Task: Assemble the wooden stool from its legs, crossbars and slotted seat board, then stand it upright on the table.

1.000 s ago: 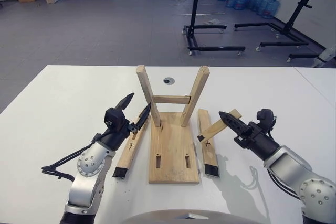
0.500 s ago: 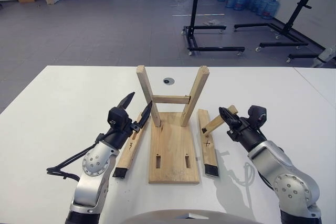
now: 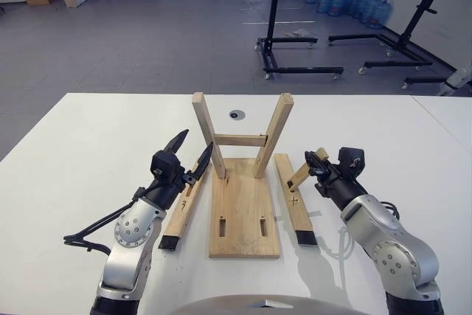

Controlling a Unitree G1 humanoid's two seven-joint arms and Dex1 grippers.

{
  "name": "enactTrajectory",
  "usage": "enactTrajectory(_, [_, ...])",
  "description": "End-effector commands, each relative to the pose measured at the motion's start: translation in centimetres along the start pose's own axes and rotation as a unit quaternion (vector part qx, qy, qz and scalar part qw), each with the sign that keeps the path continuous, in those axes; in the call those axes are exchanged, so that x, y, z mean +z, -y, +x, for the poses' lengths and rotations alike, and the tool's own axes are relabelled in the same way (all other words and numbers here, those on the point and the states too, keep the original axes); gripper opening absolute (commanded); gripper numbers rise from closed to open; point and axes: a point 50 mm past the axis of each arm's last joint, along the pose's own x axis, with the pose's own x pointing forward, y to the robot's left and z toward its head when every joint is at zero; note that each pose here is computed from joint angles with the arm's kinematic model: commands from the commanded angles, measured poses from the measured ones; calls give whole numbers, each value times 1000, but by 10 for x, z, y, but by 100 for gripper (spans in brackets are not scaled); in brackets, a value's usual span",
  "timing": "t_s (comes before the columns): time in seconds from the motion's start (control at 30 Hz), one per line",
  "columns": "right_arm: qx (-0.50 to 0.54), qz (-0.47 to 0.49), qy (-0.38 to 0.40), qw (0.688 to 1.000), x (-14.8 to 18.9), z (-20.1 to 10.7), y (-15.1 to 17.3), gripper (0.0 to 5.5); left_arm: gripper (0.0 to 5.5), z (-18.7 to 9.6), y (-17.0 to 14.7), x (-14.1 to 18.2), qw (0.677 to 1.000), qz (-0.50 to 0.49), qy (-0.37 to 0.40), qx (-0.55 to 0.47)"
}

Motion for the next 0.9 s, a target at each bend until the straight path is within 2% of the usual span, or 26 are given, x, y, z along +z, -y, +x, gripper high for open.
enactTrajectory(0.03, [-61, -19, -72, 995, -22, -4, 14, 38, 326, 0, 1, -2, 1000, 8, -9, -1])
enactTrajectory(0.17, [-65, -31, -87, 994, -27, -5, 18, 38, 326, 0, 1, -2, 1000, 10, -10, 1])
enactTrajectory(0.37, [-42, -96, -94, 990, -26, -1, 9, 38, 326, 6, 1, -3, 1000, 11, -8, -9])
enactTrajectory(0.6, [-45, -101, -64, 992, -18, 5, 6, 38, 326, 8, -2, -6, 1000, 15, -7, -15])
enactTrajectory(0.9, [-59, -110, -60, 990, -23, 5, 29, 38, 326, 10, -2, -8, 1000, 19, -4, -15])
